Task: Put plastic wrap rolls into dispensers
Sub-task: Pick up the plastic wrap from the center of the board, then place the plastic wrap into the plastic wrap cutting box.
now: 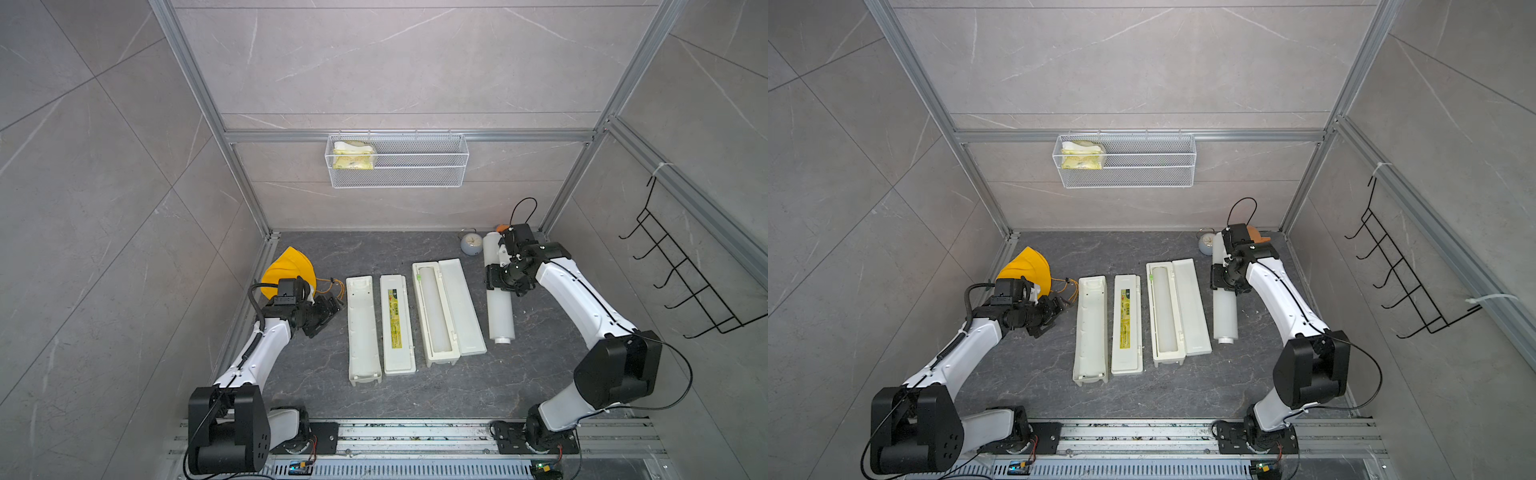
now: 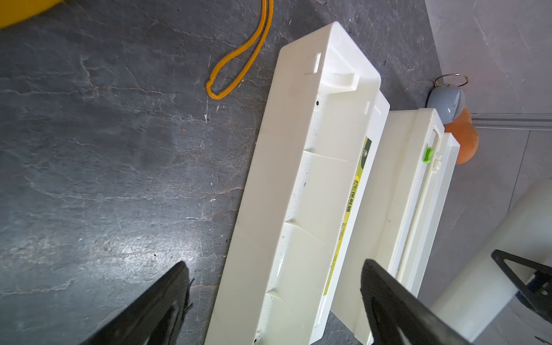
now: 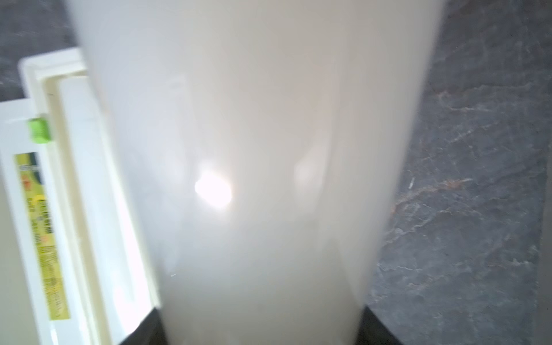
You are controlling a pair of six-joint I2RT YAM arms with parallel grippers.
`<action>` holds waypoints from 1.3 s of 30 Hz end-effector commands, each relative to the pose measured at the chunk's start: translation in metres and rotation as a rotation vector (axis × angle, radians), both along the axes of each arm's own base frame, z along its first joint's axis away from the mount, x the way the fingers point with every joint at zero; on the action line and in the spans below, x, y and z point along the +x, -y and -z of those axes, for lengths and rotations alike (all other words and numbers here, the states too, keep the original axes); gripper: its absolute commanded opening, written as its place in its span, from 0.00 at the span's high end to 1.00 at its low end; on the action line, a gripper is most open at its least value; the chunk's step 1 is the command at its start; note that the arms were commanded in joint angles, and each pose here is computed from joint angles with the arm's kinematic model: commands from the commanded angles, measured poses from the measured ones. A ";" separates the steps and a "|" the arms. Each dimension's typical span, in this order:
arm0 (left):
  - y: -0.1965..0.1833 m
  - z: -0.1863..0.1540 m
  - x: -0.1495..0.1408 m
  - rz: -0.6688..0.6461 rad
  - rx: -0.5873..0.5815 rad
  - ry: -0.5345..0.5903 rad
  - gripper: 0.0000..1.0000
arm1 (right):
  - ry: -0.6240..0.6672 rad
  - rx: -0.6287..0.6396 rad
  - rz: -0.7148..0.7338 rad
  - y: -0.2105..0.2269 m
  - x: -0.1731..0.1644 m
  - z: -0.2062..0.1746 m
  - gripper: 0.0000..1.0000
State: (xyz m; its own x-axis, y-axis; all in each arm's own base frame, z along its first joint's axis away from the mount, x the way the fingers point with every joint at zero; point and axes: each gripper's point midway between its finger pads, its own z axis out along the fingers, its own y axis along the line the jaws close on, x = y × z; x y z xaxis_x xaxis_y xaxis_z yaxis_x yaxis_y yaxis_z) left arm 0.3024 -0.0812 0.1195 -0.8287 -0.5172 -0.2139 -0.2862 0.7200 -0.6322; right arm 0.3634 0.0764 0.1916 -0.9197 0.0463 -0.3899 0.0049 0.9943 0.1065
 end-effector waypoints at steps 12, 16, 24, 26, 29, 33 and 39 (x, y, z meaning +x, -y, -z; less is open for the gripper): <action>-0.006 -0.033 -0.009 -0.029 -0.048 0.087 0.09 | 0.017 0.683 -0.289 -0.263 -0.041 -0.060 0.70; -0.007 -0.032 -0.013 -0.031 -0.050 0.083 0.09 | -0.030 0.730 -0.352 -0.328 -0.050 -0.050 0.69; -0.009 -0.025 -0.021 -0.028 -0.049 0.066 0.09 | -0.098 0.846 -0.398 -0.410 -0.055 -0.031 0.68; -0.009 -0.023 -0.022 -0.026 -0.058 0.063 0.09 | -0.101 0.821 -0.394 -0.417 -0.051 -0.024 0.68; -0.006 -0.024 -0.022 -0.024 -0.082 0.064 0.09 | -0.113 0.763 -0.375 -0.422 -0.046 -0.009 0.68; -0.009 -0.025 -0.024 -0.032 -0.081 0.068 0.09 | -0.129 0.636 -0.371 -0.418 -0.049 0.018 0.68; -0.011 -0.022 -0.024 -0.033 -0.086 0.065 0.09 | -0.133 0.525 -0.375 -0.410 -0.052 0.045 0.68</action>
